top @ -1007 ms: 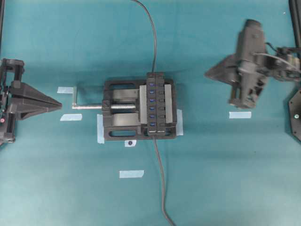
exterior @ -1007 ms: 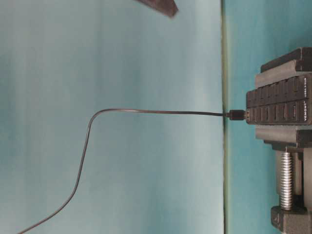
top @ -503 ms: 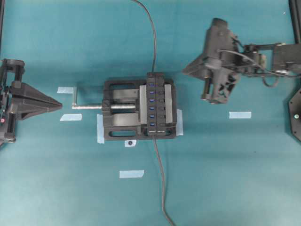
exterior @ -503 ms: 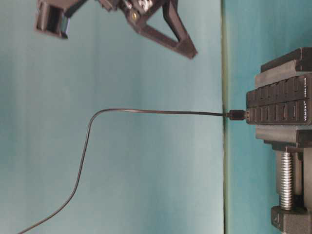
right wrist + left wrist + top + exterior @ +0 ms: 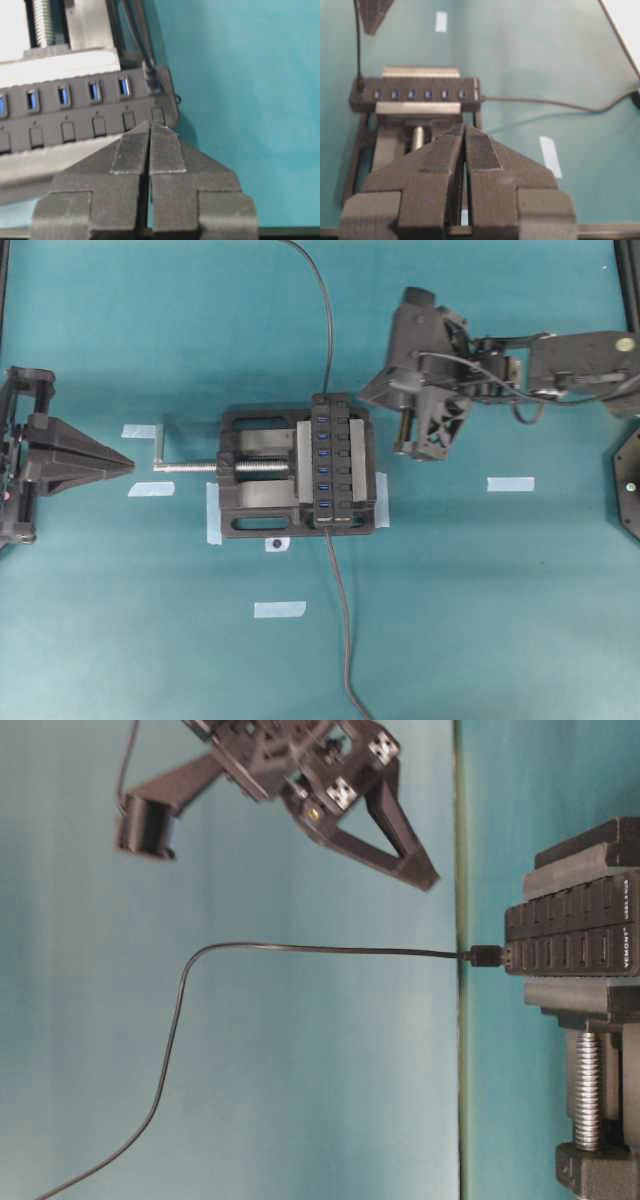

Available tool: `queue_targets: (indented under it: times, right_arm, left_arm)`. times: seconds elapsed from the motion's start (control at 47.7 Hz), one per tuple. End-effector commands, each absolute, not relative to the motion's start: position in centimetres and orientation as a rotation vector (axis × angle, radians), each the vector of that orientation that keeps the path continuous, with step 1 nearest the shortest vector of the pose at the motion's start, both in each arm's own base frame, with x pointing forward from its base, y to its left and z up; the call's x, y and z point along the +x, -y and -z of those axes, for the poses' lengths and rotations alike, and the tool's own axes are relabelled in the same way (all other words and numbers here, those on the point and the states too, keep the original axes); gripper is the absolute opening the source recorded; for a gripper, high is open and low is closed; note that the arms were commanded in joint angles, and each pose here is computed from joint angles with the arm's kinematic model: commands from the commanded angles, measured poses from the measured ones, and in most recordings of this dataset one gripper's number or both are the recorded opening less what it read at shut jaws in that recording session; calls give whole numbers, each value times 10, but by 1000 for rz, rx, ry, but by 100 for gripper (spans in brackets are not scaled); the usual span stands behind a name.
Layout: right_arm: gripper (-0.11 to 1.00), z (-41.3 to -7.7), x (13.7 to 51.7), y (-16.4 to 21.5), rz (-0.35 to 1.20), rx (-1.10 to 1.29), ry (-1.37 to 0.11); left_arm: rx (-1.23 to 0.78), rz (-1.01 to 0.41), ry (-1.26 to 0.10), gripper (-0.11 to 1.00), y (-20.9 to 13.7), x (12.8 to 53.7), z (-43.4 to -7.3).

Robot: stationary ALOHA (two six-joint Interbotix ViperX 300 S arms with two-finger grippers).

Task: Insert the USB into the center port of the fixed hub
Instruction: 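Move the right gripper over the hub toward the plugged USB plug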

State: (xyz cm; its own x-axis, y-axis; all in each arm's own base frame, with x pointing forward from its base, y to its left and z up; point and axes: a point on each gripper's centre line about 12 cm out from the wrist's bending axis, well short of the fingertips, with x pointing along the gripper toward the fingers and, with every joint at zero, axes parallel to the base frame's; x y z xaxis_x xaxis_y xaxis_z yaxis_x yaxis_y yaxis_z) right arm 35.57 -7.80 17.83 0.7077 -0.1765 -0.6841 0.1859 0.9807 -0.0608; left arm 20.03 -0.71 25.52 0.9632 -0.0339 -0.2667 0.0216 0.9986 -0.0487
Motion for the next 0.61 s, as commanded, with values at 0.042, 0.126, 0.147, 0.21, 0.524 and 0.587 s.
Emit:
queue_targets:
  times: [0.042,0.126,0.147,0.21,0.524,0.587]
  right_arm:
    - [-1,-187,367,81,200,-1,-724]
    - [-1,-184,370,82,199,-2,-729]
    - [-1,-184,370,82,198,-2,-728]
    - [-1,-182,373,82,196,-2,-728]
    - [0,-179,374,82,196,1,-728]
    - [1,-179,375,83,197,5,-726]
  left_arm:
    - [-44,27,-262,0,7,203,-260]
    - [-44,27,-263,1,7,203,-259]
    - [-44,27,-263,1,7,203,-259]
    - [-46,27,-265,1,7,202,-258]
    - [-44,27,-266,1,7,202,-258]
    - [-44,25,-266,0,6,202,-257]
